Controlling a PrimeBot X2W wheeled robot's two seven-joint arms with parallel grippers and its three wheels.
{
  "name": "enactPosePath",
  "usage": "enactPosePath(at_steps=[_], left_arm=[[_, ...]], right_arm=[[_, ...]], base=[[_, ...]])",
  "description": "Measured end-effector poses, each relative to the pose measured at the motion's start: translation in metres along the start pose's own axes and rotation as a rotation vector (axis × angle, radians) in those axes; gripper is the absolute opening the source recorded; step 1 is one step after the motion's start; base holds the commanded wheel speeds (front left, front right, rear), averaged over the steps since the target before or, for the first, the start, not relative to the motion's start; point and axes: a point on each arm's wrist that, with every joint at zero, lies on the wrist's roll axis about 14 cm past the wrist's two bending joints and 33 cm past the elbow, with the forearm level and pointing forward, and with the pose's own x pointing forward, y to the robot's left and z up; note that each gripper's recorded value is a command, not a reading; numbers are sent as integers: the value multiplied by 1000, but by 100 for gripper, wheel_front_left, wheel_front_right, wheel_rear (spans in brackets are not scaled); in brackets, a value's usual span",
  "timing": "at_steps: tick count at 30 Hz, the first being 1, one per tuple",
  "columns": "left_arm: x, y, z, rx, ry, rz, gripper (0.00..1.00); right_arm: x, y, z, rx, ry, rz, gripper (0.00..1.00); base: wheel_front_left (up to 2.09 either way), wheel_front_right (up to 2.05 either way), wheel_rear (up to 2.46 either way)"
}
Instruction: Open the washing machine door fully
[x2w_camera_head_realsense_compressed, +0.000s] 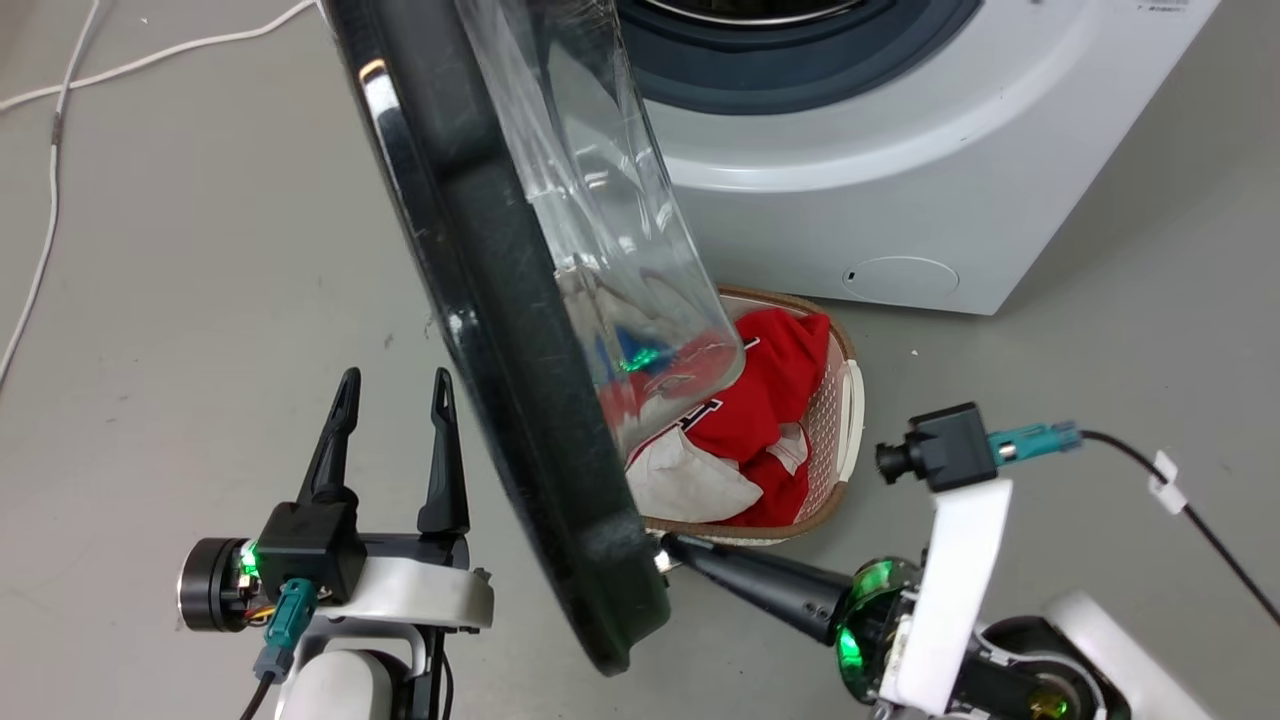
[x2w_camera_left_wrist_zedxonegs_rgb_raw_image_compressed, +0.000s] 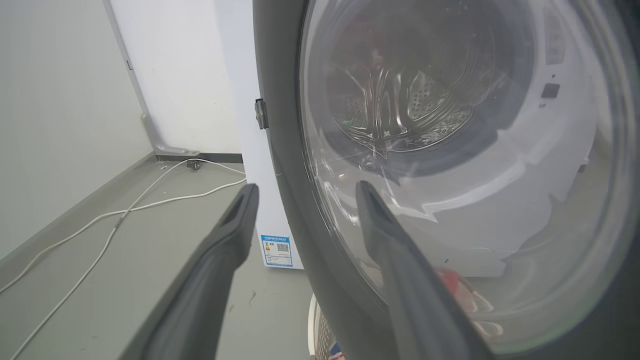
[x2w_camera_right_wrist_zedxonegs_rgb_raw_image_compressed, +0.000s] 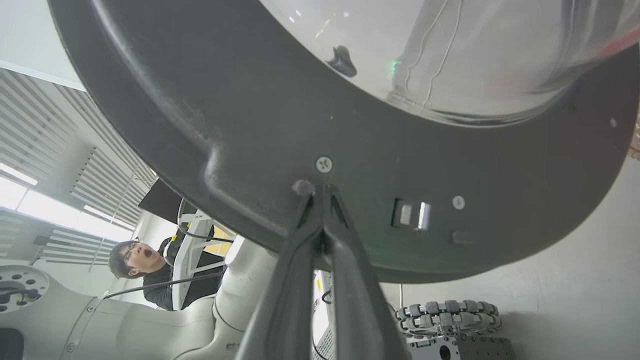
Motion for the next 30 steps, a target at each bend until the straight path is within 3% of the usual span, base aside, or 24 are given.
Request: enactPosePath(at_steps=[5,11,12,14,15,16,24,30], left_arm=[[-5,2,2,1,-3,6,100],[-15,3,4,-1,-1,9,100],[-16,3,5,-2,-2,9,100],[-19,4,7,-2,-8,11,100],[-21,4,8,-3,-9,12,100],[-23,4,9,-2,-11,12,100],[-36,4,18,-4,-34,4,100],[-42,2,23,-2,-48,-6,100]], right_arm=[[4,4,-13,19,18,7,0],[-7,1,2,10,-121,-31,0],[-11,0,7,7,-160,-39,19],[-21,0,16,0,-229,-54,42],[-26,0,22,-7,-273,-61,87],[-33,0,29,-15,-320,-69,100],[-102,13,87,-206,-778,-148,100],[-162,17,120,-532,-1005,-314,100]], base=[[0,0,0],[0,0,0],[0,0,0],[0,0,0],[0,0,0],[0,0,0],[0,0,0],[0,0,0]])
